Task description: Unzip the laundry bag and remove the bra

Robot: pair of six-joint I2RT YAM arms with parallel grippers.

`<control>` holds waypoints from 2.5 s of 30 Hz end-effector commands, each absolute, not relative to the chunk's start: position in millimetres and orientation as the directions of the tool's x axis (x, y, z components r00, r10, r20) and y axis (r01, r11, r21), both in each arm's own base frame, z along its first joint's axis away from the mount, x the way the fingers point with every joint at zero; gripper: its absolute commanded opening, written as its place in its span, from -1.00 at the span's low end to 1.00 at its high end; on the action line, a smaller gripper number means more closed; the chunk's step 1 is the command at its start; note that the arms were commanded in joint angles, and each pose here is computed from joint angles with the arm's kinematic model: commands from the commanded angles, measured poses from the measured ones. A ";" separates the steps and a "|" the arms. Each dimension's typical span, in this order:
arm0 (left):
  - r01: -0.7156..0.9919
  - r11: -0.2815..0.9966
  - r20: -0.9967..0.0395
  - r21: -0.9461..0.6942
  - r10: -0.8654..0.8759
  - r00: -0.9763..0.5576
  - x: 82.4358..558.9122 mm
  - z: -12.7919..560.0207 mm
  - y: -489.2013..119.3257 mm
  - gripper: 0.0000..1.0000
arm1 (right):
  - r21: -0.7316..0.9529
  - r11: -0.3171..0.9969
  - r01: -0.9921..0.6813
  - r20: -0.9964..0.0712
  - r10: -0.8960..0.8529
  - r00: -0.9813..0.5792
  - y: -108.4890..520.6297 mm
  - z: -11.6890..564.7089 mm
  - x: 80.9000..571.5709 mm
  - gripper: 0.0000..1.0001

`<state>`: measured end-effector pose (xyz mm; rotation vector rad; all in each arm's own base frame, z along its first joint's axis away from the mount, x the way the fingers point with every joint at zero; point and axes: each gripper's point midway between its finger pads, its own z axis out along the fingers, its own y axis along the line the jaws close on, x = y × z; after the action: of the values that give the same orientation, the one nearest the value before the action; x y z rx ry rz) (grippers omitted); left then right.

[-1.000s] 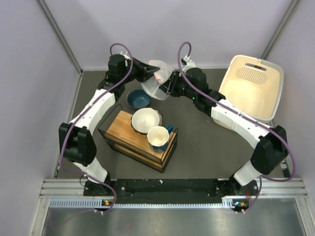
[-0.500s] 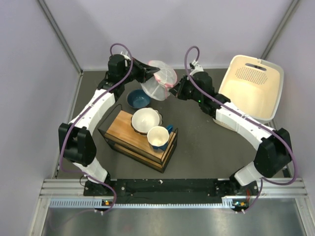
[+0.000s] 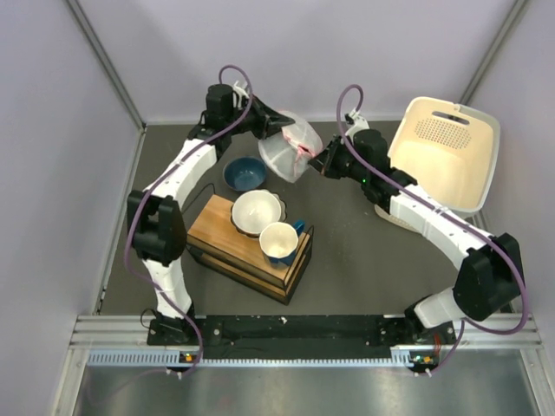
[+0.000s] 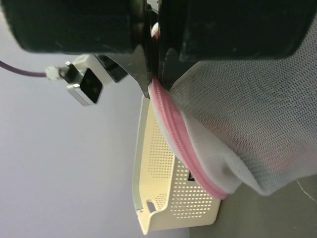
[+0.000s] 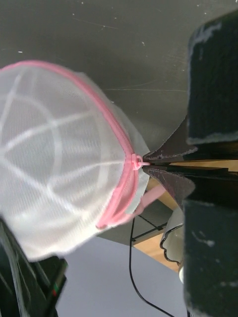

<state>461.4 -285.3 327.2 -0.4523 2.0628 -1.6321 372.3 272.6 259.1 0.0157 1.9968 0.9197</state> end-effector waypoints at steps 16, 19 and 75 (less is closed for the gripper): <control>0.213 0.498 -0.441 -0.841 -0.399 -0.804 483.4 311.8 -281.8 0.71 | 0.614 0.713 -0.338 -0.711 0.315 -0.628 288.8 245.7 387.4 -1.00; 0.238 0.542 -0.489 -0.806 -0.385 -0.783 463.9 321.3 -273.8 0.72 | 0.615 0.711 -0.342 -0.712 0.313 -0.629 289.2 245.6 386.7 -1.00; 0.161 0.613 -0.456 -0.773 -0.362 -0.813 466.1 289.2 -279.3 -1.00 | 0.526 0.775 -0.351 -0.724 0.191 -0.663 262.5 199.5 346.3 -1.00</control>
<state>453.4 -298.3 233.5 -0.2225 2.4019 -1.1607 356.2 269.5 201.9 -0.0755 2.1440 0.8673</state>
